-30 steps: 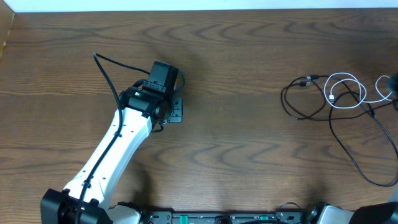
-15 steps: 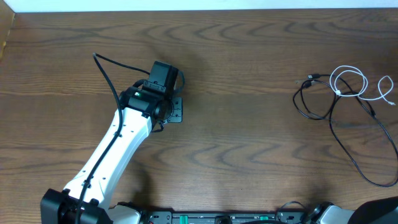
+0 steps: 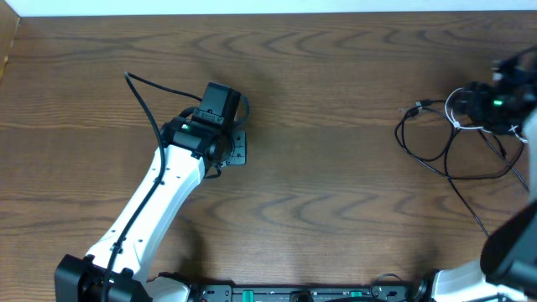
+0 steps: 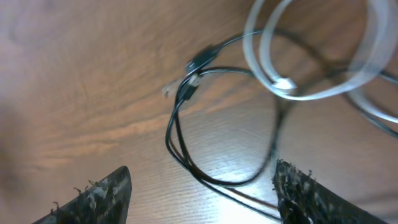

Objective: Untangle cables

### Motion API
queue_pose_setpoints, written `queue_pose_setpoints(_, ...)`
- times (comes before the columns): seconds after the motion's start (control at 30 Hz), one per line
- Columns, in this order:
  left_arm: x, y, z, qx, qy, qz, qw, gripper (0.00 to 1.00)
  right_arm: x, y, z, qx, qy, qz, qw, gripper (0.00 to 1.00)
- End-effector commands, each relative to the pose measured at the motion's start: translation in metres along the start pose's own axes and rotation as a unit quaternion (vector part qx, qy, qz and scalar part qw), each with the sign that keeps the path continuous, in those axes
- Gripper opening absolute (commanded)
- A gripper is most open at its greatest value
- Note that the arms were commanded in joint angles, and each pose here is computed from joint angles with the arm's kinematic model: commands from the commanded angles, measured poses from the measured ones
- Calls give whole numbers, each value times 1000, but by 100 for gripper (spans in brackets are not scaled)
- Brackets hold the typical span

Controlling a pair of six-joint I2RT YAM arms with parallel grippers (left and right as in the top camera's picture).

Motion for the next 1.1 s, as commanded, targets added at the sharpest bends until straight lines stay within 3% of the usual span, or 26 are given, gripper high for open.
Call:
queue_pose_setpoints(0.0, 3, -1, 1, 2, 5, -5, 1000, 41, 19, -4, 45, 44, 0, -58, 997, 70)
queue_pose_setpoints(0.3, 3, -1, 1, 3, 5, -18, 1000, 43, 43, -8, 133, 64, -140, -34, 988, 66)
queue_pose_setpoints(0.77, 3, -1, 1, 4, 6, -18, 1000, 45, 58, -31, 153, 95, -182, 25, 978, 50)
queue_pose_setpoints(0.8, 3, -2, 1, 5, 7, -18, 1000, 45, 55, -33, 153, 100, -191, 24, 976, 47)
queue_pose_setpoints(0.9, 3, -2, 1, 5, 7, -18, 1000, 45, 46, -38, 152, 109, -211, 26, 971, 23)
queue_pose_setpoints(0.97, 3, -2, 1, 6, 7, -18, 1000, 45, 46, -40, 152, 112, -212, 27, 971, 12)
queue_pose_setpoints(1.07, 4, -2, 1, 6, 8, -18, 1000, 45, 45, -41, 152, 115, -212, 27, 970, 1)
Point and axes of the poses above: each gripper's point midway between its finger pads, its own z axis out along the fingers, its own x axis along the line the jaws close on, y = z × x, the point moved 6 cm from there along -z, back along the fingers, and after that the axes turned 14 degrees about -z, right-handed, at the moved point
